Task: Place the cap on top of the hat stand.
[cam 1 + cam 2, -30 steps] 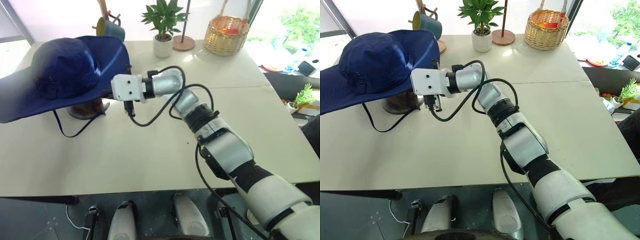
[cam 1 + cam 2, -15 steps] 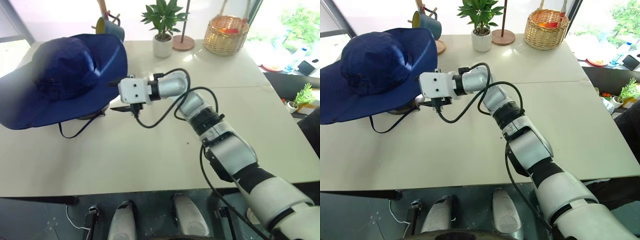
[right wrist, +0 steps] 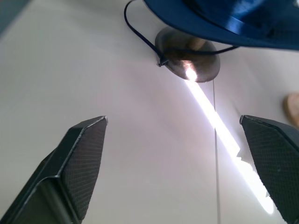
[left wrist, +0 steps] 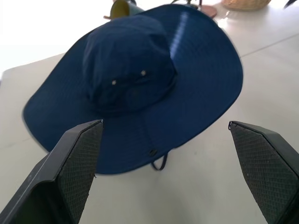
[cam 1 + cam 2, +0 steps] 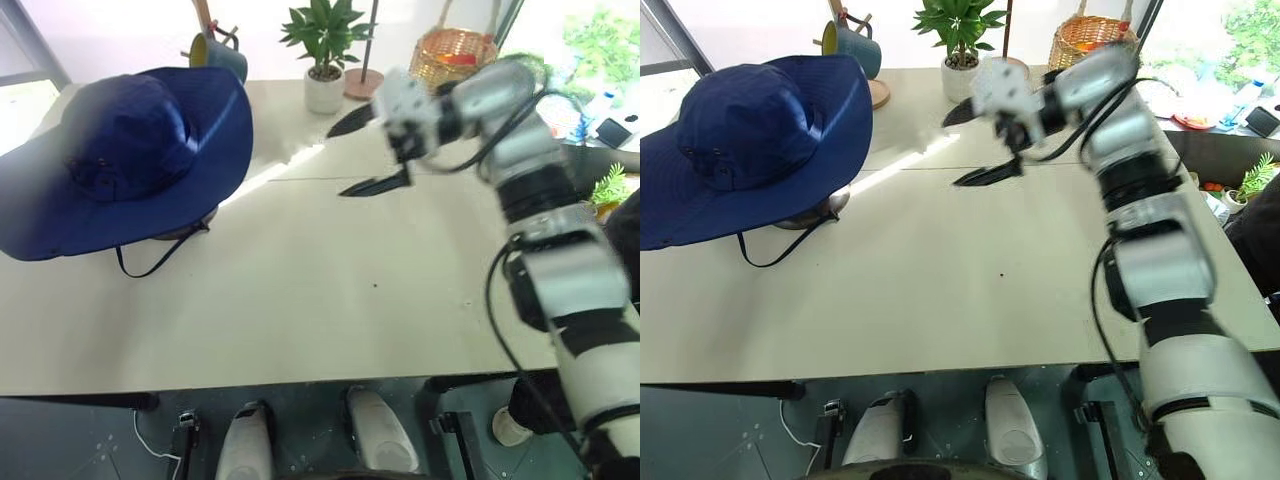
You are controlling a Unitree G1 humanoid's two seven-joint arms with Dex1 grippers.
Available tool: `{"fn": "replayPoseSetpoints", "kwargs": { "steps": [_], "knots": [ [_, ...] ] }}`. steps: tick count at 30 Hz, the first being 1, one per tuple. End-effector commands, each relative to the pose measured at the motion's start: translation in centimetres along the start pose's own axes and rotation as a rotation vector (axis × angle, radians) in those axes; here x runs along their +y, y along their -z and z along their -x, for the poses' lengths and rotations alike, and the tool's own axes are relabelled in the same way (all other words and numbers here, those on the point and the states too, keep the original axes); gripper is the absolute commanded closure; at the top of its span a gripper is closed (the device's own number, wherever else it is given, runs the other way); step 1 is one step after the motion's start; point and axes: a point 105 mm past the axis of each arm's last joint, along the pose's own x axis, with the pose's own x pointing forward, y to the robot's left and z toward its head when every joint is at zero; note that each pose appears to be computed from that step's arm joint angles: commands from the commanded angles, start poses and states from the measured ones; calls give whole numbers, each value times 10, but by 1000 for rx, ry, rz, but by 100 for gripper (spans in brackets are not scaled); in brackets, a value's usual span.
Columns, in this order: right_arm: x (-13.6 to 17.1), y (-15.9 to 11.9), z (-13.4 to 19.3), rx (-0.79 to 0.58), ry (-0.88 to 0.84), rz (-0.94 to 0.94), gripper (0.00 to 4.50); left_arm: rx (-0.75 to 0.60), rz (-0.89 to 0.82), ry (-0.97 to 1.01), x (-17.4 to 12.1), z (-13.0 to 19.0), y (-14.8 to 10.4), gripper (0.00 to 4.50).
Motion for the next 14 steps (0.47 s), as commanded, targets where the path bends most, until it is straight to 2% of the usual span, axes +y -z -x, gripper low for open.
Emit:
{"fn": "replayPoseSetpoints", "kwargs": {
  "steps": [1, 9, 14],
  "knots": [
    [-4, -20, 10, -97, -13, -100, 6, -26, -53, -38, 5, 13, -9, 0],
    [-6, -34, 21, -178, -28, -207, 6, -22, -44, -27, 1, 18, -8, 0],
    [-5, -33, 21, -191, -28, -203, 6, 2, -46, -2, -1, 15, -5, 0]
  ]
}}
